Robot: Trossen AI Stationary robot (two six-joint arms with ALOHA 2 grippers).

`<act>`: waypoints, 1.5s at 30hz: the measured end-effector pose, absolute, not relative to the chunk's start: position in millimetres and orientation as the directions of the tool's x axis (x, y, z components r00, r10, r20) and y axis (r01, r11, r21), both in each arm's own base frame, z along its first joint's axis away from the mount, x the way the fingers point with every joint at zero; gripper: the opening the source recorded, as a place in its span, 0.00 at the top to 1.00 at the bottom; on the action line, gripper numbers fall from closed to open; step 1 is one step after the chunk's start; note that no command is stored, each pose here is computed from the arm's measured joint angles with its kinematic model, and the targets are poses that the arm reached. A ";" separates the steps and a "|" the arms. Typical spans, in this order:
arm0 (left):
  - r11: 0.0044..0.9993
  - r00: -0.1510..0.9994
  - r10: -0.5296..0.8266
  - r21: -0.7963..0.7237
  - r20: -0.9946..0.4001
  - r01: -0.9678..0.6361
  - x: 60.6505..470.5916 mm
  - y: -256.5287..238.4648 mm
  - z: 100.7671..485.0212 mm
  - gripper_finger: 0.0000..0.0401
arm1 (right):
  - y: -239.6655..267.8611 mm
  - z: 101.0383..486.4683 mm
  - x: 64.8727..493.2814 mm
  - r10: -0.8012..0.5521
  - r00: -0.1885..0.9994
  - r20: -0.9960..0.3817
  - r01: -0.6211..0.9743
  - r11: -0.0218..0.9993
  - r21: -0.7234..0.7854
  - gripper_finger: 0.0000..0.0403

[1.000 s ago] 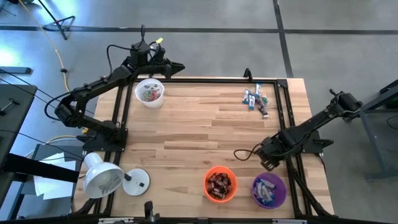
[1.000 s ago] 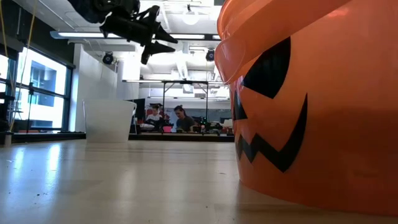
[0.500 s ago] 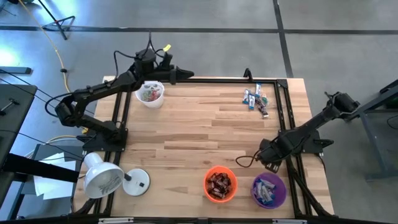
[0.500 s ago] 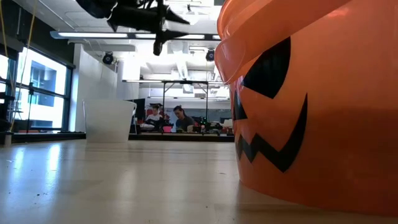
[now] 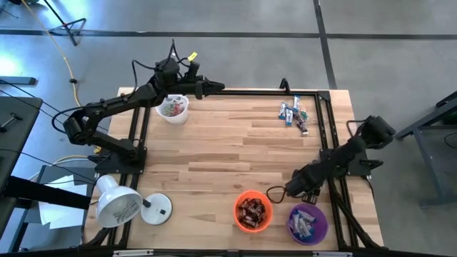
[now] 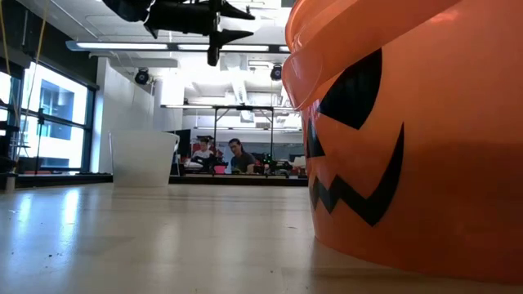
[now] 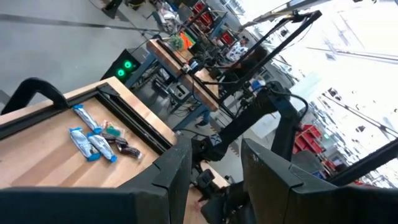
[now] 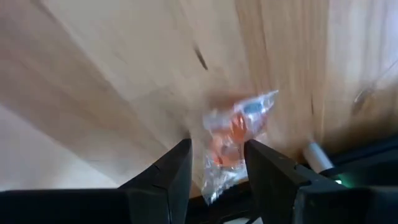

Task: Organize candy in baskets
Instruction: Put the orange gummy into the white bucket

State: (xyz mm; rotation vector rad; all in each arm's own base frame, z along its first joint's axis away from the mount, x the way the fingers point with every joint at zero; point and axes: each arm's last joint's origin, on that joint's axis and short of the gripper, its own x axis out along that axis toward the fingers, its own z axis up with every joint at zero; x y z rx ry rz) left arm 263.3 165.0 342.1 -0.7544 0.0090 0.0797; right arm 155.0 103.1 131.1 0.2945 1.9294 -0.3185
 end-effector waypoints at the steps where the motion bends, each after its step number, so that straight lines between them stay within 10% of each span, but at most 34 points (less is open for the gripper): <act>1: 0.726 0.997 0.070 -0.684 -0.037 -0.076 263.2 165.2 342.1 0.68 | 103.8 128.0 156.1 0.053 -0.374 -0.926 0.351 0.932 -0.088 0.65; 13: 0.695 0.997 0.073 -0.715 -0.037 -0.077 262.7 166.0 342.1 0.68 | 106.8 114.9 162.2 0.092 -0.408 -0.908 0.359 0.931 -0.067 0.67; 22: 0.694 0.996 0.079 -0.715 -0.037 -0.082 261.9 167.2 342.1 0.68 | 101.1 114.2 166.7 0.119 -0.401 -0.908 0.440 0.895 -0.077 0.97; 45: 0.700 0.992 0.120 -0.705 -0.038 -0.112 261.8 168.4 342.0 0.68 | 93.9 128.7 161.7 0.036 -0.340 -0.940 0.598 0.780 -0.186 1.00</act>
